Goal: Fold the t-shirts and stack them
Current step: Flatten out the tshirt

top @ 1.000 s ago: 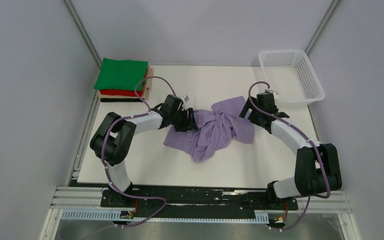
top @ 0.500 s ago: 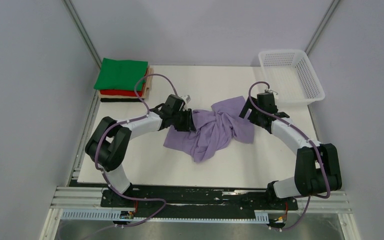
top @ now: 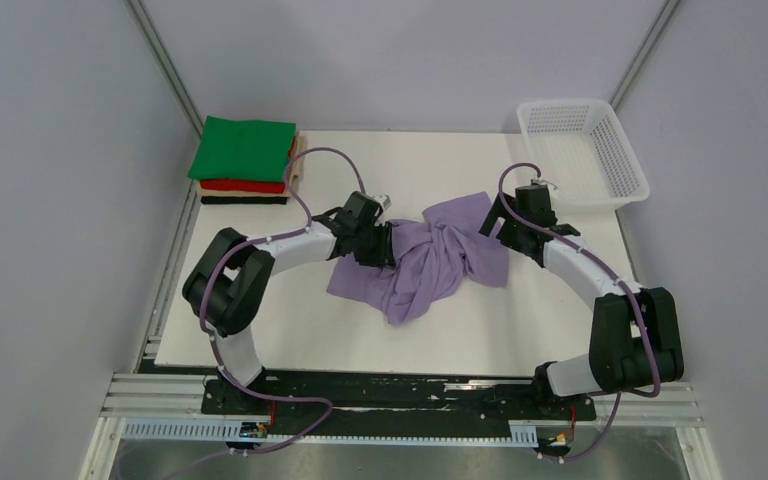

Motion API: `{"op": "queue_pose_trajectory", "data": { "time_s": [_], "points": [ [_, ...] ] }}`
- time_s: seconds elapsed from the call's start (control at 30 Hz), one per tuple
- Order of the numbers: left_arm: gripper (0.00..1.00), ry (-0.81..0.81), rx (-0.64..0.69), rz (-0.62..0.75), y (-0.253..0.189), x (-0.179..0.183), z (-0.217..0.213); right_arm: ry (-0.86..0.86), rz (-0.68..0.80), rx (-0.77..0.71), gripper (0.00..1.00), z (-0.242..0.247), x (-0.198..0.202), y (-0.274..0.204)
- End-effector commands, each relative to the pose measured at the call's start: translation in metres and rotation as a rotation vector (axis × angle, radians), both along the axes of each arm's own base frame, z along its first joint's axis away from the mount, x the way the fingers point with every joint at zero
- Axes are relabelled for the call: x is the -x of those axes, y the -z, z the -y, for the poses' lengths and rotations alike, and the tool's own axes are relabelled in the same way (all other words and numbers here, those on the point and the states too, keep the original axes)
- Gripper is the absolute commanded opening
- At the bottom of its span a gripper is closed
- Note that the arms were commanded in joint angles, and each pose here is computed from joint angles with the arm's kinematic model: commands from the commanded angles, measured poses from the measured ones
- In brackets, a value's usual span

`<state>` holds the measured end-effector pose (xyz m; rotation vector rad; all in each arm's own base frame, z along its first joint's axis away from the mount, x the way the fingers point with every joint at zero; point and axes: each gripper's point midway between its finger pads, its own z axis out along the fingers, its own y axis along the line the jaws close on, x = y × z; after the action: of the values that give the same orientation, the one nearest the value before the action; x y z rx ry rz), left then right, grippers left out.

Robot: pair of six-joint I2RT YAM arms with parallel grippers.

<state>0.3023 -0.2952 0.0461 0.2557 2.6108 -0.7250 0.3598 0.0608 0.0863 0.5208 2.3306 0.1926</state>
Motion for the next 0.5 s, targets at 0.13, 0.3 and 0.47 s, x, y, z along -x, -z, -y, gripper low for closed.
{"op": "queue_pose_trajectory", "data": {
  "time_s": [0.13,0.3,0.47],
  "points": [
    [0.39,0.015,-0.084,0.034,0.004,-0.007,0.004,0.020,0.063,-0.015,1.00,0.003,-0.008,-0.019],
    [0.03,0.024,-0.084,0.051,-0.002,-0.006,0.008,0.021,0.061,-0.013,1.00,0.004,-0.008,-0.018],
    [0.00,-0.007,-0.074,0.127,-0.029,-0.010,0.000,0.015,0.058,-0.003,1.00,0.005,-0.009,-0.017]
  ]
}}
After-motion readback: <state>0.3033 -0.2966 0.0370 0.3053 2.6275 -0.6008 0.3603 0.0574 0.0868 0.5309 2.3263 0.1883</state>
